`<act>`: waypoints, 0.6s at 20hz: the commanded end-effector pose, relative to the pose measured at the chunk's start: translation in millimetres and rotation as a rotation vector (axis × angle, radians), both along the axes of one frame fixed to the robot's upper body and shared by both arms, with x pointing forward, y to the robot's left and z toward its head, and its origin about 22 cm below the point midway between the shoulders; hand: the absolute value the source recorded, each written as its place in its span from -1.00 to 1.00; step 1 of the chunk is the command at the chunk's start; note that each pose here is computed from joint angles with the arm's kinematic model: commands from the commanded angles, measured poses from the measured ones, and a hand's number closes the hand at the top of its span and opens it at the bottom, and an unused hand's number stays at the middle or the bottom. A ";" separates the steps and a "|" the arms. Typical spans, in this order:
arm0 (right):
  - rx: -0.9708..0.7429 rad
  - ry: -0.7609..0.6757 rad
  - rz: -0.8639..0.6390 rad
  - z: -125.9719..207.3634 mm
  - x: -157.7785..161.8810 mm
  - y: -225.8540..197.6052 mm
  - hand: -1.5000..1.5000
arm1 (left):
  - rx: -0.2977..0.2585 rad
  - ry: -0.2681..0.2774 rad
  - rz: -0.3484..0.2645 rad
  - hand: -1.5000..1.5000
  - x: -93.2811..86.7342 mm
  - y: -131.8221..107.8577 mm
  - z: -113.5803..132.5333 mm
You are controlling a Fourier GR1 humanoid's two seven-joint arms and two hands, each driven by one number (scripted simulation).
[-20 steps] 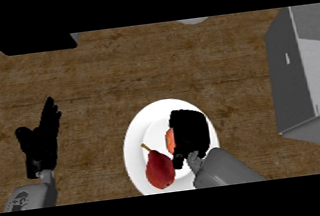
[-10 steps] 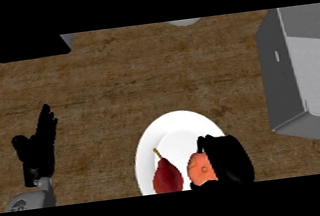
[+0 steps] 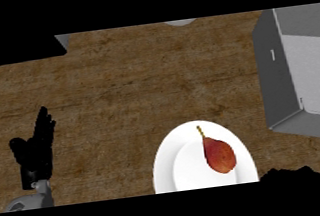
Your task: Pick the squash from the plate and place it in the cardboard box
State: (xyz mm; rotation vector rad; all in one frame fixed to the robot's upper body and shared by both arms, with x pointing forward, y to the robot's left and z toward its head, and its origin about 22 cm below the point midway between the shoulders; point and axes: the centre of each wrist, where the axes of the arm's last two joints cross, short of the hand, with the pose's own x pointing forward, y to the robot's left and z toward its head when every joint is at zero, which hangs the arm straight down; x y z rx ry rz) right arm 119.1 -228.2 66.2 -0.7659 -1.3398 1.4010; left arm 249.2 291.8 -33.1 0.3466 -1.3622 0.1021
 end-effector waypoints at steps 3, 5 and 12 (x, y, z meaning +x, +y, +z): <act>0.120 -0.158 0.017 66.1 -25.5 -15.3 1.00 | -0.015 0.003 -0.008 0.00 -4.6 -24.0 -4.7; 0.194 -0.204 -0.008 95.3 -25.5 -12.5 1.00 | -0.007 0.003 0.010 0.00 -4.6 -14.2 -9.9; 0.155 -0.315 -0.106 112.4 -2.1 -39.8 1.00 | 0.002 -0.013 -0.010 0.00 -7.8 15.8 1.9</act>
